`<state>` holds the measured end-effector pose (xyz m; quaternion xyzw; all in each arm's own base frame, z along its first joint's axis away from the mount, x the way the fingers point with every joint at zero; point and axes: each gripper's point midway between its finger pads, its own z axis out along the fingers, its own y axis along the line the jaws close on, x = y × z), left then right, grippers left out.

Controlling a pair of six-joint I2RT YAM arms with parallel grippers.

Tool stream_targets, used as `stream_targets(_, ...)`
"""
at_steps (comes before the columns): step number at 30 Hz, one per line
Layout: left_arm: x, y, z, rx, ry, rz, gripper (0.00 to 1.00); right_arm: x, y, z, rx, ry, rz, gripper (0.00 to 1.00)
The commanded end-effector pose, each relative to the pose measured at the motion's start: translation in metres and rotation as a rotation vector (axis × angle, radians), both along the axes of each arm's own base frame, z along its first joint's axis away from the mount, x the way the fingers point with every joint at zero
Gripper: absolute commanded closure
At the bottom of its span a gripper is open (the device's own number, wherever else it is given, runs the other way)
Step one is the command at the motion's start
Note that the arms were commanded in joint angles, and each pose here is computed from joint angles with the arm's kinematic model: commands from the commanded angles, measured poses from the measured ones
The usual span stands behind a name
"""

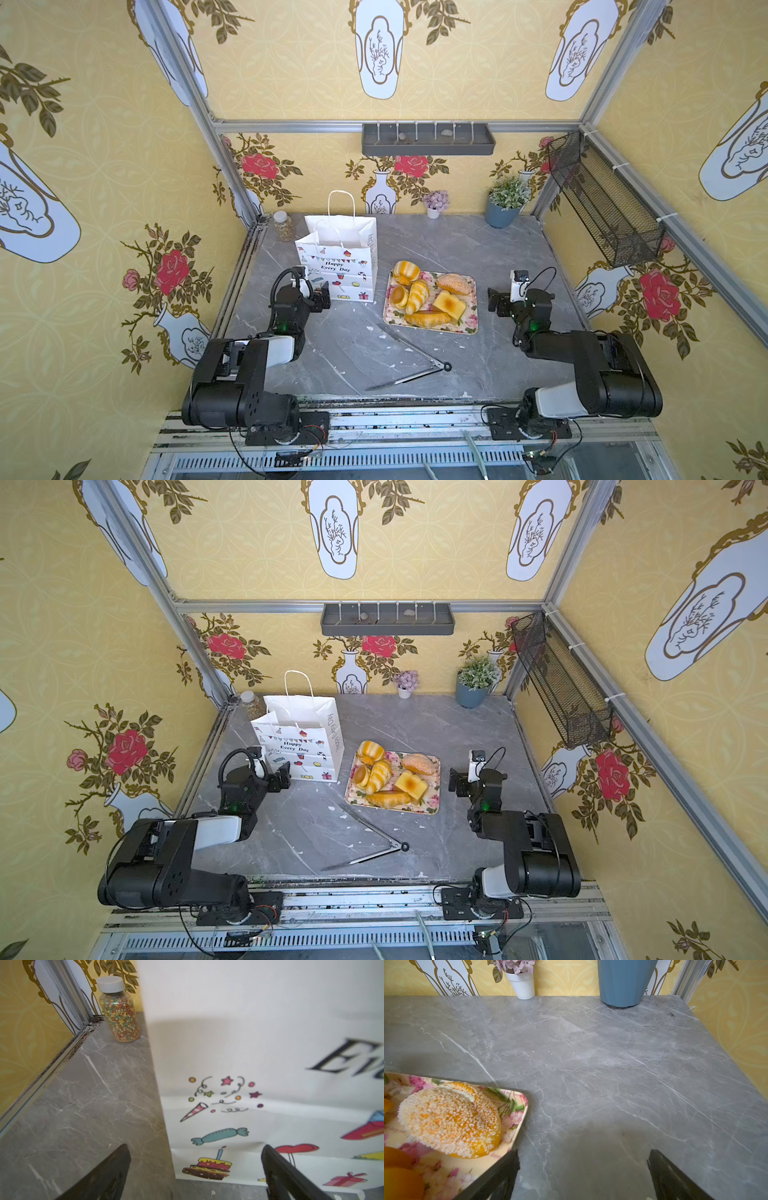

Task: Pack bread into a paper bag
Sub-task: Pick up the clamp from the center of the board.

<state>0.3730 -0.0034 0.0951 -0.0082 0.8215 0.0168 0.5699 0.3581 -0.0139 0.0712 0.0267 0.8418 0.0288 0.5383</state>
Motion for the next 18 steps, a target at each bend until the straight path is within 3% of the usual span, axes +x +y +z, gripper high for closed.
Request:
stream_targets(1,0.001,-0.001,0.002,0.008,-0.009,-0.007,0.01,0.002,0.000,0.004,0.002,-0.018,-0.001,0.02)
stream_targets(18,-0.001,0.009,0.003,0.005,-0.020,0.052,0.01,0.002,0.000,0.004,0.006,-0.017,0.000,0.02)
